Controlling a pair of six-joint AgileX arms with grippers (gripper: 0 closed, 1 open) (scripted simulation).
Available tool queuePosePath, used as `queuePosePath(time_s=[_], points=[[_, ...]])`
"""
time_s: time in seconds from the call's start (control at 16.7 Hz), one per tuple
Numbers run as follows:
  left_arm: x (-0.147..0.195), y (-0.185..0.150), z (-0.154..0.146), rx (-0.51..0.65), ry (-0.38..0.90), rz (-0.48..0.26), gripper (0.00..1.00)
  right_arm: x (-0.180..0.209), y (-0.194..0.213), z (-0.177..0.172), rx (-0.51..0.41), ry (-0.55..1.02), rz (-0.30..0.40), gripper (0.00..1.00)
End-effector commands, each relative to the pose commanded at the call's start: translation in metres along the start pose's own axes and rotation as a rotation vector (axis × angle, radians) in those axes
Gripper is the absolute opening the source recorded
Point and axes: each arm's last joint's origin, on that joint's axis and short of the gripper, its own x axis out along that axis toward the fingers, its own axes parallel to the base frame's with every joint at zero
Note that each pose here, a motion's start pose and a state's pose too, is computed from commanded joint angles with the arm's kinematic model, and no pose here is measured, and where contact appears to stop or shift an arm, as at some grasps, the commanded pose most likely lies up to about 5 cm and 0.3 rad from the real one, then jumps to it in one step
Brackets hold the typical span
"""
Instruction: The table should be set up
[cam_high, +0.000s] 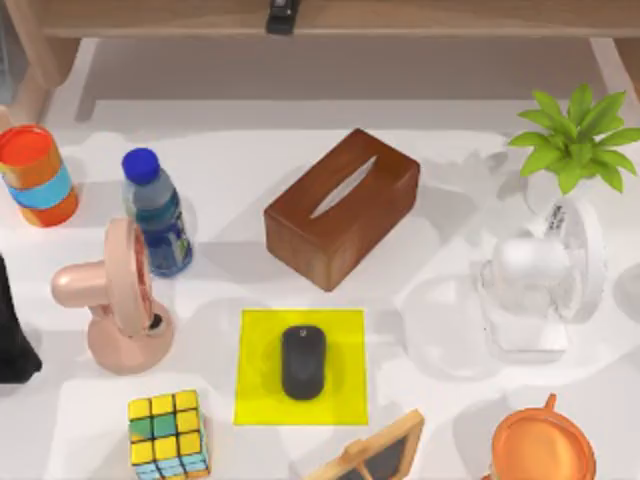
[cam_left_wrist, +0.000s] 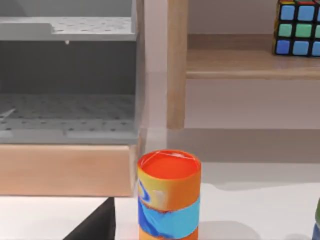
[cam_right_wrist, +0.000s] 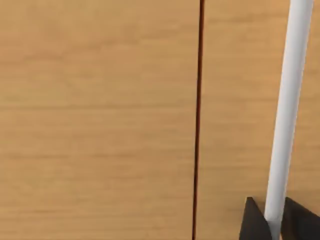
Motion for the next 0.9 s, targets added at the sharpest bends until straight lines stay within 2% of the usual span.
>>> queuePosePath(time_s=[0.48, 0.9], points=[[0.0000, 0.0000, 0.0000, 0.000, 0.000, 0.000, 1.00, 0.0000, 0.0000, 0.0000, 0.000, 0.000, 0.000, 0.98], [0.0000, 0.0000, 0.0000, 0.000, 0.000, 0.000, 1.00, 0.0000, 0.0000, 0.0000, 0.000, 0.000, 0.000, 1.00]])
